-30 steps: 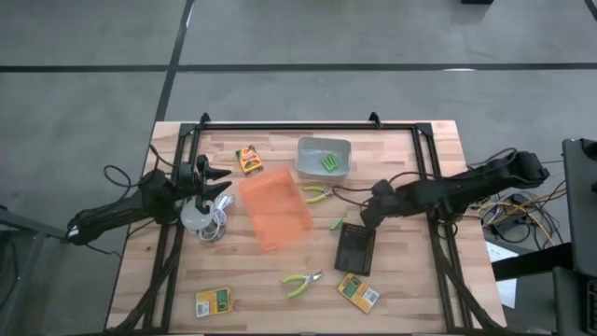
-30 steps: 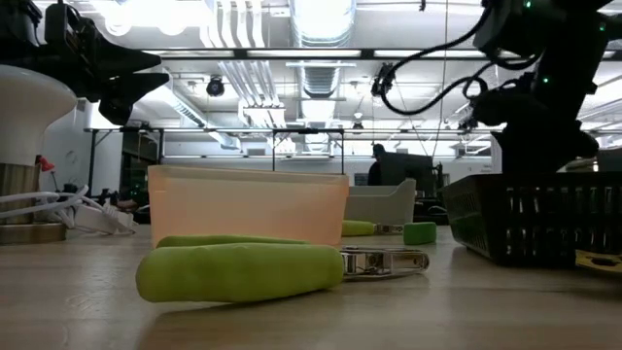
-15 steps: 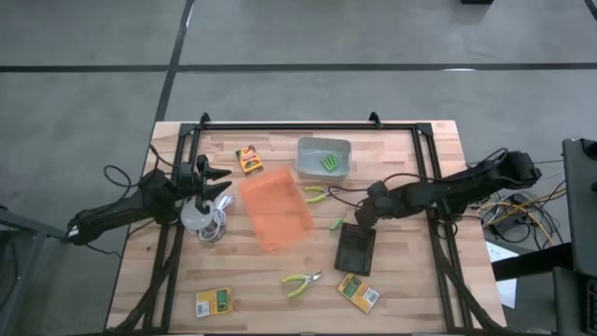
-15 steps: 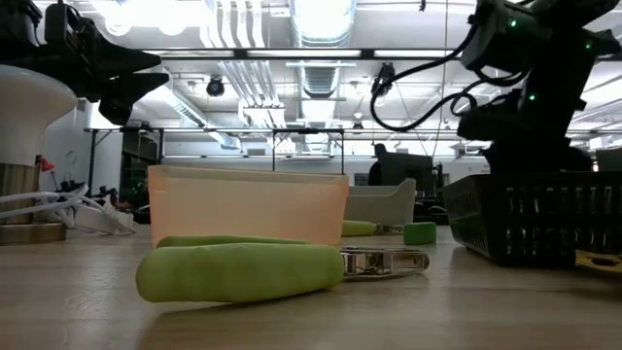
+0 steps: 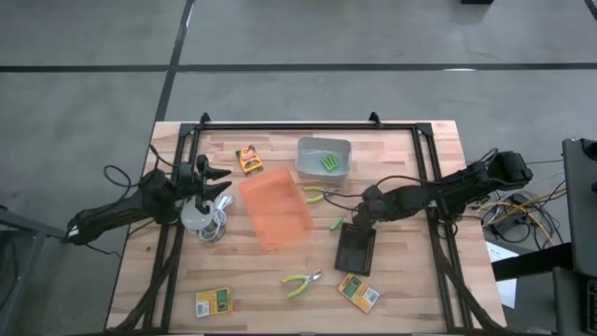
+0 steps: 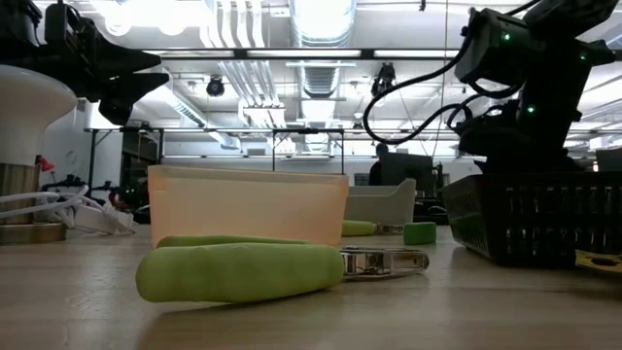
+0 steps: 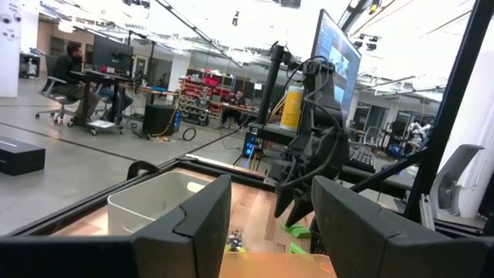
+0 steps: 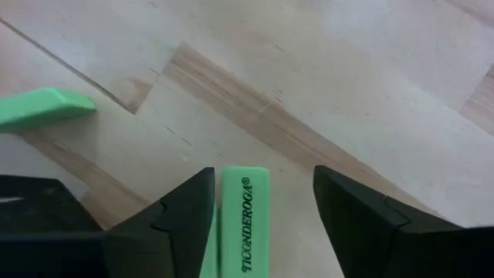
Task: Pick & Place School Supplies
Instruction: Put the green eraser into the gray bin
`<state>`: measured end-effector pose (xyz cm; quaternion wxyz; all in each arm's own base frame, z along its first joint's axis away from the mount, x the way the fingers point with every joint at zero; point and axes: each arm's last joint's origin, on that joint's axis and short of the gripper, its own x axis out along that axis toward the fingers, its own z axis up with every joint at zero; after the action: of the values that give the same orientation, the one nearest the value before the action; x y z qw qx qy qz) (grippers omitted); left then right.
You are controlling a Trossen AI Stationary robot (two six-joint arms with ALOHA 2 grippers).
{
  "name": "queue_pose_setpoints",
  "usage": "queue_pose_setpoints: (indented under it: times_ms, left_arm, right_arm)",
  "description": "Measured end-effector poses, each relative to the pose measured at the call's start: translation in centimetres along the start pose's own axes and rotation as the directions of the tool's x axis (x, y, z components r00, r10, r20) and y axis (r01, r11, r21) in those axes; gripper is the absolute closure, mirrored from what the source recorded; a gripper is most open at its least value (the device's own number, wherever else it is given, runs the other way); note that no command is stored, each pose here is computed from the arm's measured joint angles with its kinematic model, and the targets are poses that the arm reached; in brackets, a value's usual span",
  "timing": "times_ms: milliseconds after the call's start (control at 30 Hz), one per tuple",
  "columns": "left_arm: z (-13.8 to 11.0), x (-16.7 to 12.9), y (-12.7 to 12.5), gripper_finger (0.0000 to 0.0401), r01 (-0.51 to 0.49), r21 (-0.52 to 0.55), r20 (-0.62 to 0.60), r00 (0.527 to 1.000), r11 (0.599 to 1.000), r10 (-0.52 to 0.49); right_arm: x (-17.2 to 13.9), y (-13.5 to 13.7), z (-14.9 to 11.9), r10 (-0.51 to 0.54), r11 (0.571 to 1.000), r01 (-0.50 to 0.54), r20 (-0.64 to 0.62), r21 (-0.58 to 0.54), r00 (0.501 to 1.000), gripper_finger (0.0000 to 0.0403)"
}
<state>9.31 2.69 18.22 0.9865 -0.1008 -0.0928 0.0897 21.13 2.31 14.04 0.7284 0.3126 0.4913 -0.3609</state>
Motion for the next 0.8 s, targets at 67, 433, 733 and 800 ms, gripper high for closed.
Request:
queue_pose_setpoints:
  times_ms: [67,433,733,800]
  left_arm:
    - [0.0,0.0,0.0,0.0213,0.000,0.000,0.000,1.000,1.000,0.000]
    - [0.0,0.0,0.0,0.0213,0.000,0.000,0.000,1.000,1.000,0.000]
    - [0.0,0.0,0.0,0.0213,0.000,0.000,0.000,1.000,1.000,0.000]
    - [0.0,0.0,0.0,0.0213,0.000,0.000,-0.001,1.000,1.000,0.000]
  right_arm:
    - [0.3,-0.2,-0.2,-0.013,1.000,0.013,-0.014,0.001,1.000,0.0184]
    - [0.7,-1.0,-0.8,-0.041,0.998,0.043,-0.044,0.038,0.998,0.0184]
    - [0.0,-2.2,-1.2,-0.118,0.988,0.125,-0.087,0.089,0.989,0.0184]
    - [-0.3,-2.6,-1.3,-0.135,0.983,0.146,-0.097,0.111,0.986,0.0184]
